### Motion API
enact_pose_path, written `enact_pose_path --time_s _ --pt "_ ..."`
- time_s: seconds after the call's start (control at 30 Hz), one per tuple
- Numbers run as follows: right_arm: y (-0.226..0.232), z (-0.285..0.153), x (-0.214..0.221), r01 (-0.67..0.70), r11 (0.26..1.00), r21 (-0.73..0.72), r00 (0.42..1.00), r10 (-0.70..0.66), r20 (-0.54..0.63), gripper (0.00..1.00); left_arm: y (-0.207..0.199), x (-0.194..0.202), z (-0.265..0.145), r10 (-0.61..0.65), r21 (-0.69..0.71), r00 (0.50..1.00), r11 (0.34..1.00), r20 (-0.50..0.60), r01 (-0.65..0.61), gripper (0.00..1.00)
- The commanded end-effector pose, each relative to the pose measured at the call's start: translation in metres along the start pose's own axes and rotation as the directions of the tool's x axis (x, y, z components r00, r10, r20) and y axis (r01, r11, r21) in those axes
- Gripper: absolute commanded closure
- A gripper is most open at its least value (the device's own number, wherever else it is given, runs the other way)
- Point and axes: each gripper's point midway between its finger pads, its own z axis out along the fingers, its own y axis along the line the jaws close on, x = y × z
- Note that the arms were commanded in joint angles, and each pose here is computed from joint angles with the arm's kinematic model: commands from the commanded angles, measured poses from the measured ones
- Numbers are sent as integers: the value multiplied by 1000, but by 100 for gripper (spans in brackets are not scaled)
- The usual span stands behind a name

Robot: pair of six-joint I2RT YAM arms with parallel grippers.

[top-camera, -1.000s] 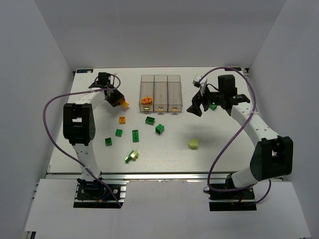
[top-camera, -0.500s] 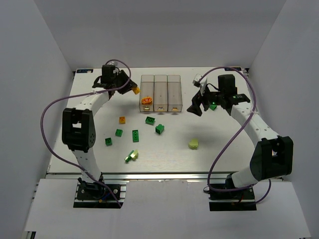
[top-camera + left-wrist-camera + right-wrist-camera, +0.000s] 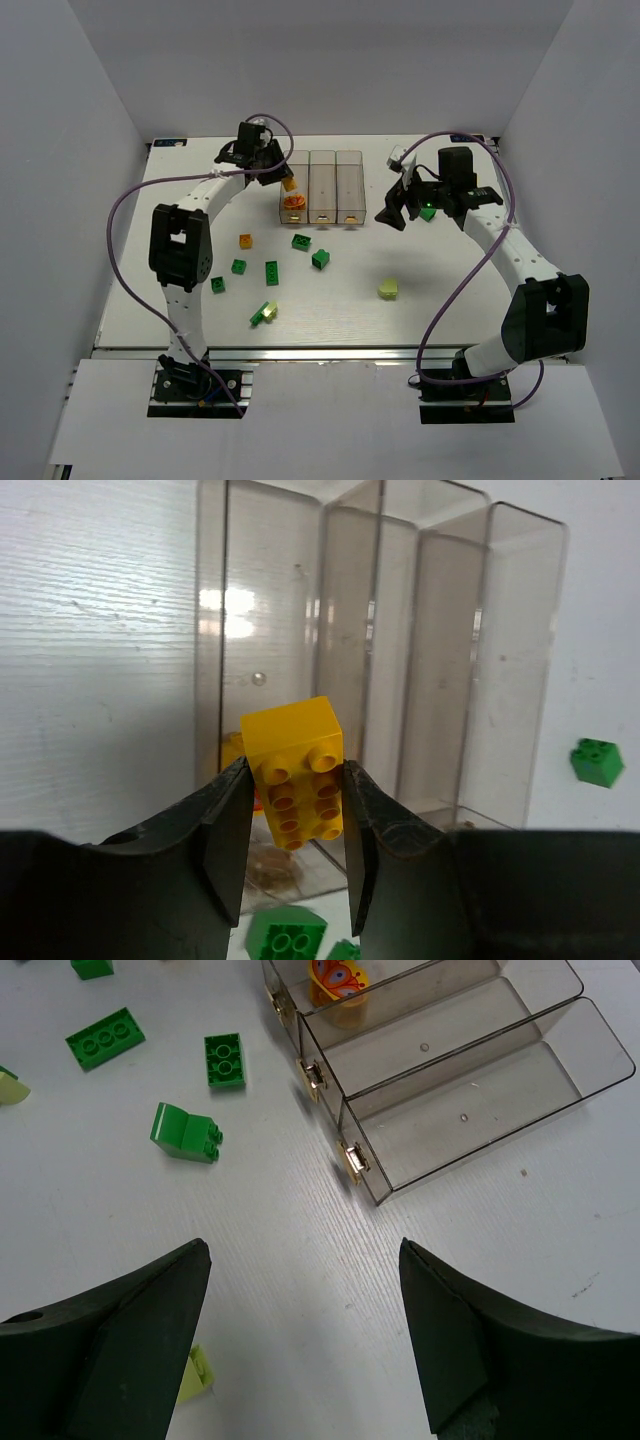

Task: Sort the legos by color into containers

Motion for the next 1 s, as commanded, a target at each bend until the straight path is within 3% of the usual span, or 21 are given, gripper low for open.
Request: enact_pose_path --time_s 0.0,0.27,0.57,0.8,0.97 --pt "-7 -8 -24 50 998 28 998 -51 46 19 12 -4 -1 37 -70 999 997 -7 -37 64" --pt "-9 -9 -29 58 998 33 997 -60 53 19 -3 10 6 74 -33 996 997 -53 -76 45" --pt "-13 -8 -35 65 997 32 996 -67 55 18 -11 1 -6 112 -38 993 993 -31 -113 36" --pt "-14 -9 -41 105 994 29 992 -107 65 18 -6 -34 -69 146 -160 985 978 94 -130 36" --pt "1 -6 -39 139 990 -9 989 -138 43 18 27 4 -105 132 -245 989 963 61 -113 35"
